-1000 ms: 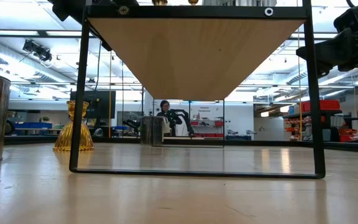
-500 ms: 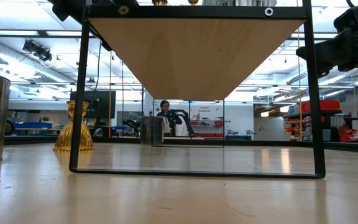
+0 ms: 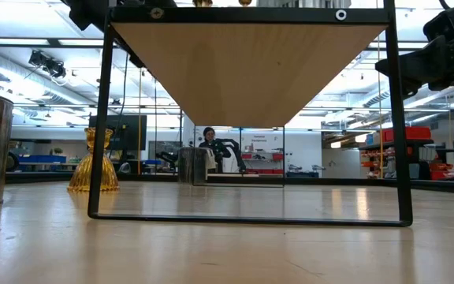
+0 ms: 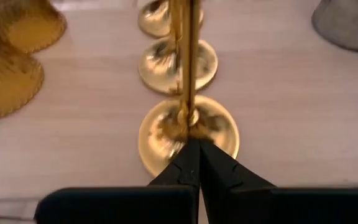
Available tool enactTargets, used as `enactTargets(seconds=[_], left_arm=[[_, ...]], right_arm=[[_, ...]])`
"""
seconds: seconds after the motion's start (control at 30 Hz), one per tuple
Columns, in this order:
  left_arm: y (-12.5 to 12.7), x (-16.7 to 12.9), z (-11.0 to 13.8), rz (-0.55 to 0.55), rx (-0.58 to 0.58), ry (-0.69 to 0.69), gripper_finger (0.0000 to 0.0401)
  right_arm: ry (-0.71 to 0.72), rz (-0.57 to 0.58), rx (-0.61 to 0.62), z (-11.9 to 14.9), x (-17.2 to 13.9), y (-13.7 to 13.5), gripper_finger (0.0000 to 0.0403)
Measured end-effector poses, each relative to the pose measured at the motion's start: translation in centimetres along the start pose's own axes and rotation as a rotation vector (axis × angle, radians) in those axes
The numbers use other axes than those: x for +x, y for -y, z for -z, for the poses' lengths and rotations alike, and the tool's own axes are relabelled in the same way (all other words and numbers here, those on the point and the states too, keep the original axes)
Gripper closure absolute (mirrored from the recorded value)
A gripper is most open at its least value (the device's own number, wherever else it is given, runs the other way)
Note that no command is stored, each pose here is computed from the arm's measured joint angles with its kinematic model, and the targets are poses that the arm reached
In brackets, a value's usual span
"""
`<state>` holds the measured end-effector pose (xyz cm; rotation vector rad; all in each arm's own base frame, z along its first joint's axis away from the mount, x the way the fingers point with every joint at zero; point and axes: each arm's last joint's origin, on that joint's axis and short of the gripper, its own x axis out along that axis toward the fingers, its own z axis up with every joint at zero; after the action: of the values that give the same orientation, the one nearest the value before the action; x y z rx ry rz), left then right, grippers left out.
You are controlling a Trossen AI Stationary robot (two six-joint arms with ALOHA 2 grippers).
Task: Pick & Place candle stick holders
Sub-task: Move the candle holder to the middle of the shelf aligned with the other candle holder, then put the glass candle holder on the shelf aligned with the other glass candle holder
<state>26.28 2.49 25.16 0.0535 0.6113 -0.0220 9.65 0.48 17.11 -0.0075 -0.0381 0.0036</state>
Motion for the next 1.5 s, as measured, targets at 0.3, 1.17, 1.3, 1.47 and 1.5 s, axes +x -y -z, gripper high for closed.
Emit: enactTargets(seconds=[0.3, 1.17, 1.3, 1.47, 1.5], left_arm=[[0.1, 0.6, 0.3, 0.013, 0.0, -0.021, 0.0396], [-0.1, 0.6, -0.2, -0.042, 0.005, 0.024, 0.0395], [-0.1, 0.5, -0.1, -0.046, 0.002, 0.013, 0.0395], [-0.1, -0.6, -0.2, -0.063, 0.002, 0.012, 0.0395], [-0.1, -0.8, -0.4, -0.068, 0.003, 0.028, 0.0395]], right_arm=[[0.0, -0.001, 0.0, 0.0, 0.0, 0.0, 0.0376], [0.0, -0.004, 0.0, 0.0, 0.0, 0.0, 0.0376], [0.0, -0.004, 0.0, 0.0, 0.0, 0.0, 0.0376], [-0.001, -0.003, 0.0, 0.0, 0.0, 0.0, 0.0376], [0.0, -0.002, 0.0, 0.0, 0.0, 0.0, 0.0376]])
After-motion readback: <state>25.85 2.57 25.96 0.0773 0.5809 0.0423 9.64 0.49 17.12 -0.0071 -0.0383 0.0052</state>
